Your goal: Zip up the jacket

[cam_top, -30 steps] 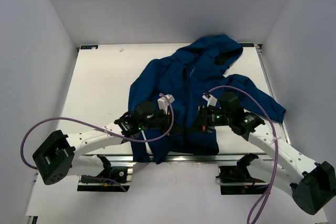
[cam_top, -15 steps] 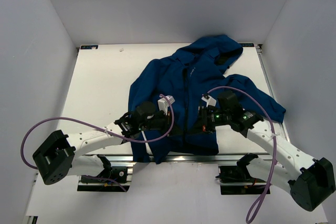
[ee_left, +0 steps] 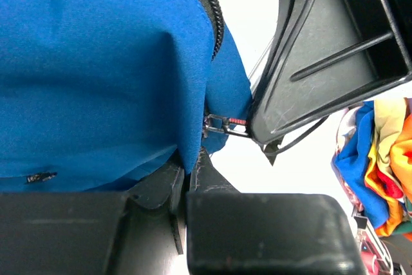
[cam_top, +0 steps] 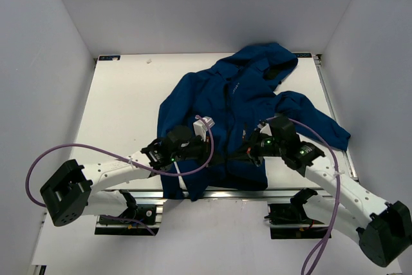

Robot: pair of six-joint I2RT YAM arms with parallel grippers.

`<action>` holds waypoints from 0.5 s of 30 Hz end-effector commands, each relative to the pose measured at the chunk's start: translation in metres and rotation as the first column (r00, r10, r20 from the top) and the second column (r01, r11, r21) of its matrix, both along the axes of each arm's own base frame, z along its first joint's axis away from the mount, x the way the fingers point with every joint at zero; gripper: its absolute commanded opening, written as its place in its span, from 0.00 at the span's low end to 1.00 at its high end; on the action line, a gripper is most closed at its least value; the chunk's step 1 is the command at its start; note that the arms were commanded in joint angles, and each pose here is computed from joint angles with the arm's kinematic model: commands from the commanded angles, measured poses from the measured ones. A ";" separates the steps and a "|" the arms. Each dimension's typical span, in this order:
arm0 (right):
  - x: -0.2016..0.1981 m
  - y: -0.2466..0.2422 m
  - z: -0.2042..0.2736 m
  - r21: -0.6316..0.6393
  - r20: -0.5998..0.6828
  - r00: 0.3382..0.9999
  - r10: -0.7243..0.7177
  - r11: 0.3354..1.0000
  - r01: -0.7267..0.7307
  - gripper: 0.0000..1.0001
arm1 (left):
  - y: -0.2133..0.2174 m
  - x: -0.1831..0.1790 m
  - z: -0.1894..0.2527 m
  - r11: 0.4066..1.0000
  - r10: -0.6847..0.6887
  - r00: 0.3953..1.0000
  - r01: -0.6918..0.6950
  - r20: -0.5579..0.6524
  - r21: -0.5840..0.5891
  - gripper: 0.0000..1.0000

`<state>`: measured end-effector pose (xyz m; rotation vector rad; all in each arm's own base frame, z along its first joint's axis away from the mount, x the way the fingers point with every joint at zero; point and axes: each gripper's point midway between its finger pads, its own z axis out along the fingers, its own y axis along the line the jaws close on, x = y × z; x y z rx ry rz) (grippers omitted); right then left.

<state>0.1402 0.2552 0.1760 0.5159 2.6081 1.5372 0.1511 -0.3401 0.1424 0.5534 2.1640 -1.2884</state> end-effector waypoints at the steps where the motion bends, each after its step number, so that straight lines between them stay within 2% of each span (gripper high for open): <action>1: 0.039 0.002 0.060 0.174 0.106 0.971 -0.216 0.965 0.196 0.00 | 0.008 -0.017 -0.023 0.997 -0.035 0.999 0.037 -0.036 0.069 0.00; 3: 0.039 0.001 0.056 0.142 0.159 0.968 -0.193 0.975 0.171 0.00 | 0.007 -0.016 -0.020 0.998 -0.033 0.999 0.035 -0.031 0.056 0.00; 5: 0.031 0.000 0.037 0.067 0.125 0.983 -0.135 0.990 0.128 0.00 | 0.006 -0.015 -0.017 0.998 -0.035 0.999 0.036 -0.022 0.051 0.00; 6: 0.026 0.002 0.033 0.045 0.158 0.985 -0.075 0.997 0.068 0.00 | 0.006 -0.015 -0.015 0.998 -0.037 0.999 0.037 -0.015 0.046 0.00; 7: 0.016 0.001 0.023 0.014 0.109 0.994 -0.027 1.000 0.025 0.00 | 0.006 -0.015 -0.015 0.998 -0.036 0.999 0.036 -0.013 0.046 0.00; 10: 0.008 0.003 0.011 -0.023 0.108 0.992 0.063 0.998 -0.061 0.00 | 0.006 -0.014 -0.013 0.998 -0.040 0.999 0.040 0.003 0.050 0.00; 15: 0.017 0.004 0.022 -0.077 0.162 0.981 0.104 0.993 -0.092 0.00 | 0.008 -0.016 -0.015 0.997 -0.047 0.999 0.047 0.008 0.057 0.00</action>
